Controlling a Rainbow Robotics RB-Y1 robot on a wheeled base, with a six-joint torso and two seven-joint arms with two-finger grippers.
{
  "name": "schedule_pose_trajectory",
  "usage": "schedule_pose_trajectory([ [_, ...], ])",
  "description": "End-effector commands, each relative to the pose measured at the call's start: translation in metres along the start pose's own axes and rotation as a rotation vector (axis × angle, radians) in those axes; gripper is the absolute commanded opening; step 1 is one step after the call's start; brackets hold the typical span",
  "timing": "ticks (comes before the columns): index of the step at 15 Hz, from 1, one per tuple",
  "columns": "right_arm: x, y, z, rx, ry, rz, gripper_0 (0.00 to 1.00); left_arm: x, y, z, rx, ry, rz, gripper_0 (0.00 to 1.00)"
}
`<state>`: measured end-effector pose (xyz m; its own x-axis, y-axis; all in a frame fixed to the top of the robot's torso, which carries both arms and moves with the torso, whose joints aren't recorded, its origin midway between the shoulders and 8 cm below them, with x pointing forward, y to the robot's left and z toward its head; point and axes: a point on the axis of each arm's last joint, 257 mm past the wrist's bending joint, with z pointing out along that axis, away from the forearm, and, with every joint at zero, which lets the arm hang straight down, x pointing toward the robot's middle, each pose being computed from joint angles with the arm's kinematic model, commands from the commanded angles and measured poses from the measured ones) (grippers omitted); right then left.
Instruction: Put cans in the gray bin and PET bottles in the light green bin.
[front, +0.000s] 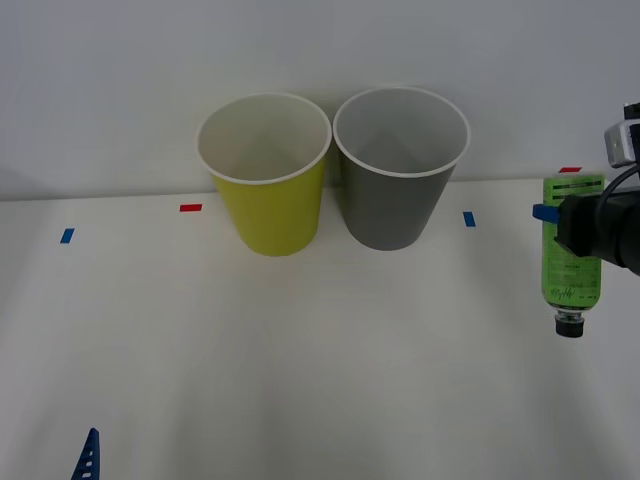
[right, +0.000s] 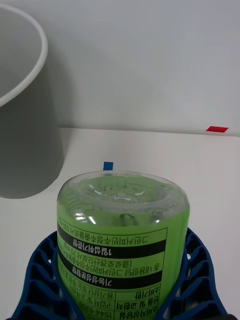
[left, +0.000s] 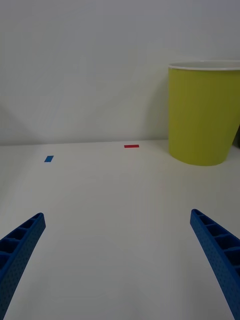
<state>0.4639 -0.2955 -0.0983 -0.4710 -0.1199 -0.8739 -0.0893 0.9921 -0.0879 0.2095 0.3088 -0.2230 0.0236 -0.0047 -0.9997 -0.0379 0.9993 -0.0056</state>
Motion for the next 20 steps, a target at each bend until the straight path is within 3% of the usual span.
schedule_pose_trajectory([
  [1,-0.009,0.023,-0.023,-0.060,-0.057,-0.022,0.00,0.000,0.000,0.000,0.000,0.000,0.000,1.00],
  [4,-0.033,0.052,-0.034,-0.118,-0.136,-0.041,0.00,0.000,0.000,0.000,0.000,0.000,0.000,1.00],
  [12,-0.128,0.125,-0.072,-0.269,-0.452,-0.115,0.00,0.000,0.000,0.000,0.000,0.000,0.000,1.00],
  [15,-0.146,0.149,-0.081,-0.320,-0.499,-0.150,0.00,0.000,0.000,0.000,0.000,0.000,0.000,1.00],
  [18,-0.175,0.178,-0.085,-0.446,-0.585,-0.133,0.00,0.000,0.000,0.000,0.000,0.000,0.000,1.00],
  [19,-0.182,0.184,-0.085,-0.460,-0.609,-0.149,0.00,0.000,0.000,0.000,0.000,0.000,0.000,1.00],
  [20,-0.195,0.191,-0.082,-0.457,-0.644,-0.202,0.00,0.000,0.000,0.000,0.000,0.000,0.000,1.00],
])
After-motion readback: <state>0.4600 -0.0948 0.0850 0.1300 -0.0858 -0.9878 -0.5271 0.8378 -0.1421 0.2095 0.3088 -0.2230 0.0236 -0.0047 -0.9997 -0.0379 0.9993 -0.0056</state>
